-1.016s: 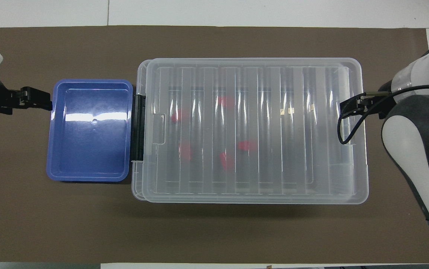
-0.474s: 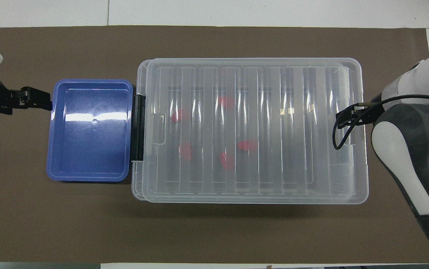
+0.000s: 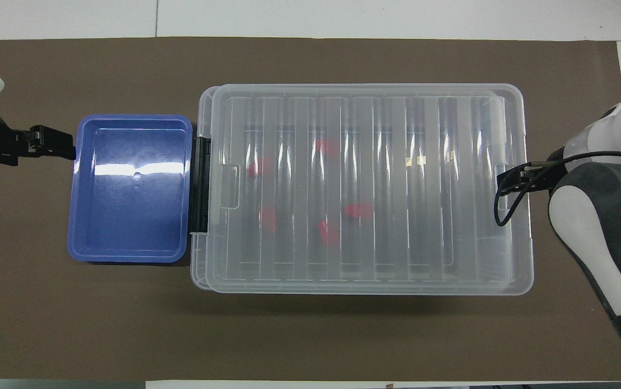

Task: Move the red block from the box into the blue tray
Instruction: 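Grip the clear lid edge with the right gripper and slide it away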

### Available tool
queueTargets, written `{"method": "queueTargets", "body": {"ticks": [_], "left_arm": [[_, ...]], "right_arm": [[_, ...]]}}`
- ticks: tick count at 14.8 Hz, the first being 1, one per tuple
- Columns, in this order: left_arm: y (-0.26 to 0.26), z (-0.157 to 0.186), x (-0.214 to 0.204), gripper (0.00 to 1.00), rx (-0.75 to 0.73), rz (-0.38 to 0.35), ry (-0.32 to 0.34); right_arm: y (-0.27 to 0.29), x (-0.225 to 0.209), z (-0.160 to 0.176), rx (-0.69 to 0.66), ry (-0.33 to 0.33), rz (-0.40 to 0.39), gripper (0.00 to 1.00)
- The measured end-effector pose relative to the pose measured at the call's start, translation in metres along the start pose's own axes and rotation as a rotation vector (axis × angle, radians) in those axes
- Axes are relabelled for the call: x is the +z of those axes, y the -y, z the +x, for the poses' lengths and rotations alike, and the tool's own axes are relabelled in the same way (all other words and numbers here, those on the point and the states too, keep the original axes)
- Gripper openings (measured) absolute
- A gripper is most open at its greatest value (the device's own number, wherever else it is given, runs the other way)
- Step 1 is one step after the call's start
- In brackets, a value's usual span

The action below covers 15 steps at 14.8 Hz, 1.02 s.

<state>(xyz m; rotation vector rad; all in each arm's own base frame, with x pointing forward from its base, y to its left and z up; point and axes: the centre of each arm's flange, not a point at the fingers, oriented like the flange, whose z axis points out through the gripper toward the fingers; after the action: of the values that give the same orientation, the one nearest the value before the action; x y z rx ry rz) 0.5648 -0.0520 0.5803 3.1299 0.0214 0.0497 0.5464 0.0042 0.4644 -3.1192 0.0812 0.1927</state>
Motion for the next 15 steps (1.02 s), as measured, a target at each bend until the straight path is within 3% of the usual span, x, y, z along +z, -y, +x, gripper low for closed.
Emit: {"method": "queueTargets", "body": {"ticks": [15], "left_arm": [[0.000, 0.000, 0.000, 1.00, 0.000, 0.000, 0.003]], "right_arm": [[-0.084, 0.005, -0.002, -0.072, -0.026, 0.015, 1.00]]}}
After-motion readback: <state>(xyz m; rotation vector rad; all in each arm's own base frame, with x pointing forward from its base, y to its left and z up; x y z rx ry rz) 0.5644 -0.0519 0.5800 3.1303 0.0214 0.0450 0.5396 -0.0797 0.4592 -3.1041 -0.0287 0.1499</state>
